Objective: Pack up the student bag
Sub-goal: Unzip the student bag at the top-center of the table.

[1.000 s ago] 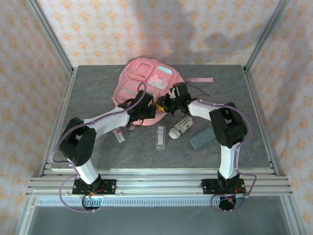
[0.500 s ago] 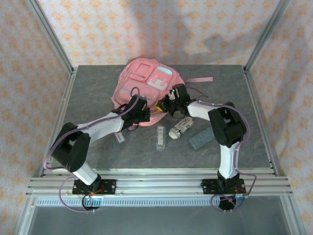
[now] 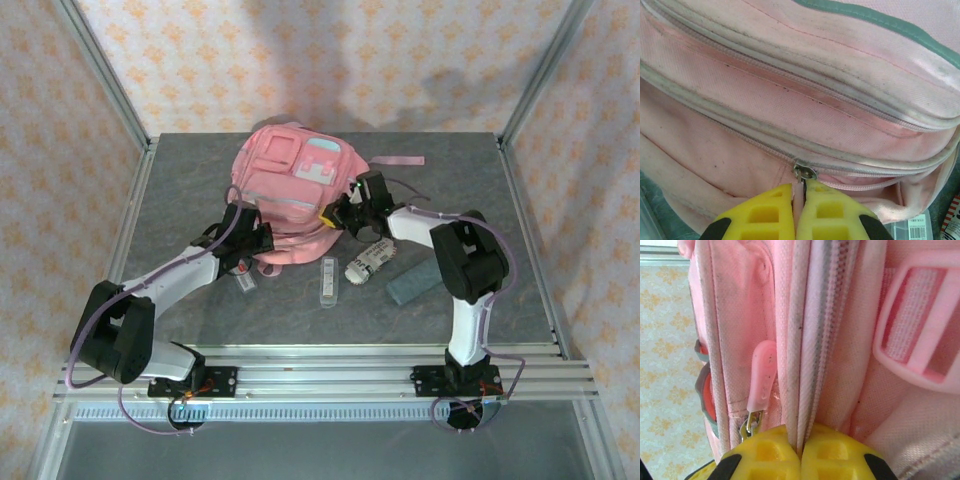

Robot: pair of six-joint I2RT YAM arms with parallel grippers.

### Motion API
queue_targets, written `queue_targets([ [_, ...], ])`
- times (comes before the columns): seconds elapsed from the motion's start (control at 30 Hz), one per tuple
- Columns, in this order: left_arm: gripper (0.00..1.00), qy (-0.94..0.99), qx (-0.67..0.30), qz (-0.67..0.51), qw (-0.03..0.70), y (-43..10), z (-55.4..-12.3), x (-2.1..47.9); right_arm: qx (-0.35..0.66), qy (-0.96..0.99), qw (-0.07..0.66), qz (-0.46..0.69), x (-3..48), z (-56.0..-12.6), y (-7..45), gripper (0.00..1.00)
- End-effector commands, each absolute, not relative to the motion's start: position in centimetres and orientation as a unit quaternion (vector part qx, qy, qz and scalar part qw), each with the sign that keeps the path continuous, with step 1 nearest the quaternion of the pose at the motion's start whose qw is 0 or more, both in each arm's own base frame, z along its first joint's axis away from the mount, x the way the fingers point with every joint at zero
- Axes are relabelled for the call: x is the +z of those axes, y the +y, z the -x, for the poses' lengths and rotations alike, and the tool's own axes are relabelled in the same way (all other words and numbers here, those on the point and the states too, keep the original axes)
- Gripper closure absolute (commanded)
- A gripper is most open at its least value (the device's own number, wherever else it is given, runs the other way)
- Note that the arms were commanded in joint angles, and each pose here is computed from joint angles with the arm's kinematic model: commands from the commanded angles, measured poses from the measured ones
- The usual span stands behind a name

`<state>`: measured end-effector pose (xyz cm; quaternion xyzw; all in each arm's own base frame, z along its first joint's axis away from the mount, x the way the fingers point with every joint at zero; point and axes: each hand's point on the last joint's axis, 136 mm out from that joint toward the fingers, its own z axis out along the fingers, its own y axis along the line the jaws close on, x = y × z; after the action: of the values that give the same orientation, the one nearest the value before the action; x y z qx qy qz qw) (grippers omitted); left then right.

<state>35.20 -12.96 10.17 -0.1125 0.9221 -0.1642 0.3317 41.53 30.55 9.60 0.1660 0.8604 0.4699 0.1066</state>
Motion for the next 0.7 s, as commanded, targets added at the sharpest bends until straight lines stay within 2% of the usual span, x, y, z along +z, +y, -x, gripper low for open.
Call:
queue_targets([
  [0.0, 1.00, 0.929, -0.152, 0.116, 0.318, -13.0, -33.7, 9.8, 0.445, 0.848, 0.212, -0.194, 12.7, -47.9, 27.3, 1.00],
  [0.1, 1.00, 0.922, -0.173, 0.097, 0.331, -15.6, -34.3, 11.1, 0.438, 0.849, 0.219, -0.199, 13.4, -49.8, 26.9, 1.00],
  [0.23, 1.00, 0.915, -0.195, 0.077, 0.345, -18.6, -35.5, 12.2, 0.445, 0.846, 0.219, -0.198, 14.7, -51.0, 27.0, 0.81],
  [0.5, 1.00, 0.910, -0.224, 0.065, 0.344, -22.7, -37.3, 12.5, 0.520, 0.815, 0.186, -0.177, 16.1, -46.5, 29.5, 0.74],
  [0.67, 1.00, 0.910, -0.225, 0.066, 0.341, -23.0, -37.4, 12.0, 0.496, 0.835, 0.170, -0.165, 14.1, -43.5, 30.5, 0.67],
])
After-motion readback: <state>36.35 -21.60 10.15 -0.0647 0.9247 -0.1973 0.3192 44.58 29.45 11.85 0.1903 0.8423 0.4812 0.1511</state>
